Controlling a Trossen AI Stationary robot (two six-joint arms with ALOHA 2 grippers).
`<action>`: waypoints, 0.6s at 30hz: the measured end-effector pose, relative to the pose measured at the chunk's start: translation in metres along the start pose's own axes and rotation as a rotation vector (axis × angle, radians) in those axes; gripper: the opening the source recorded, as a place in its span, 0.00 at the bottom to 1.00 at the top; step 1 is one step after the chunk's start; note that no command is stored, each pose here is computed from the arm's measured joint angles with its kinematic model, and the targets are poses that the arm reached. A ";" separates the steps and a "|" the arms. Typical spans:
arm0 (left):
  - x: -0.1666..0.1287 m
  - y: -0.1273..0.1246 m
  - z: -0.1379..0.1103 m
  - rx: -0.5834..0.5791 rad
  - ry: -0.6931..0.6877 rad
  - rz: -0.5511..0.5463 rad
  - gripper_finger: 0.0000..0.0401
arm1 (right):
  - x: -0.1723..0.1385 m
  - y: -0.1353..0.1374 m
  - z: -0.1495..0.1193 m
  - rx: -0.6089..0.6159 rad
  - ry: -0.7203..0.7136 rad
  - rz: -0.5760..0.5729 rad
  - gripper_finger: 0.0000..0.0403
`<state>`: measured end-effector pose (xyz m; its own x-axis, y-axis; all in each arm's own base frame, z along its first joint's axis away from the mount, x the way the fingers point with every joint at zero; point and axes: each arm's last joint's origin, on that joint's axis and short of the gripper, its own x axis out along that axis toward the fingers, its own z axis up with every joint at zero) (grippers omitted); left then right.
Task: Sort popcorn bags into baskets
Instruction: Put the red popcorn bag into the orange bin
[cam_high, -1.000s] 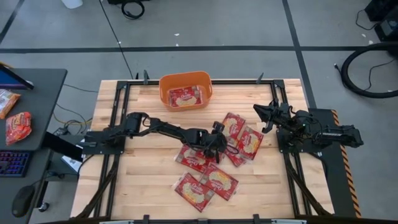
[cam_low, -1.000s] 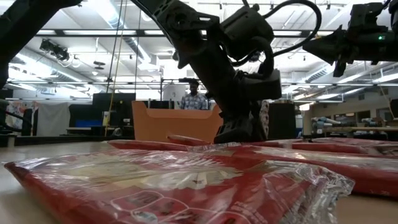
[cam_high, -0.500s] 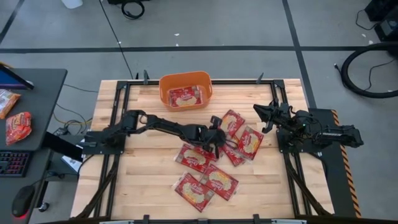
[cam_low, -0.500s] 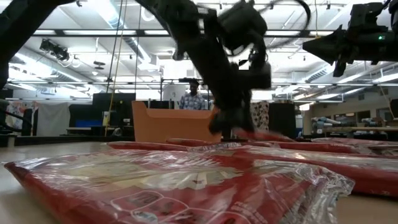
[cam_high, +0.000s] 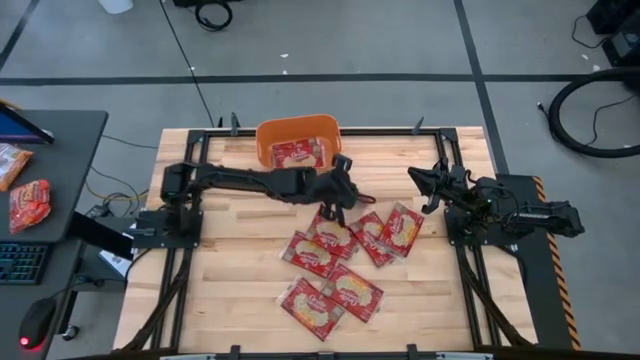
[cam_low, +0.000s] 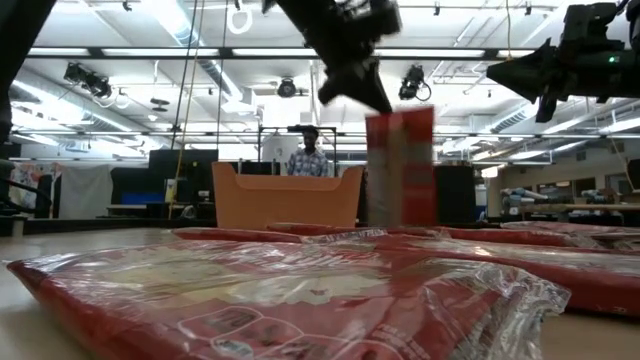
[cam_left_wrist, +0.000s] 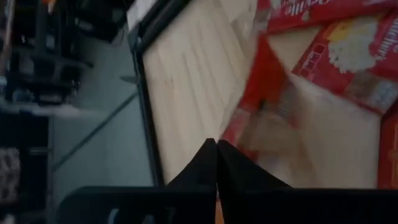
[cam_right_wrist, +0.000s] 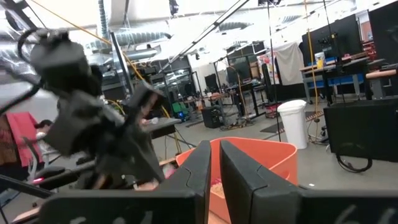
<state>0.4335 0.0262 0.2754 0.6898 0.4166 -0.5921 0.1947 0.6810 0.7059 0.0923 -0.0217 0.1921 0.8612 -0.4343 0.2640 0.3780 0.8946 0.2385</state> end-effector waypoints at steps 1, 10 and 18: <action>-0.006 0.007 -0.001 0.009 -0.020 0.003 0.00 | 0.000 0.000 0.000 0.001 -0.001 0.000 0.10; -0.059 0.061 -0.016 -0.036 -0.150 0.072 0.00 | 0.000 0.000 0.000 0.002 0.000 0.000 0.10; -0.083 0.104 -0.042 -0.051 -0.152 0.212 0.00 | 0.000 0.000 0.000 0.002 0.000 0.000 0.10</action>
<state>0.3671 0.0876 0.3816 0.8093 0.4602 -0.3650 0.0022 0.6191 0.7853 0.0923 -0.0217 0.1921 0.8612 -0.4344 0.2638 0.3773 0.8943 0.2408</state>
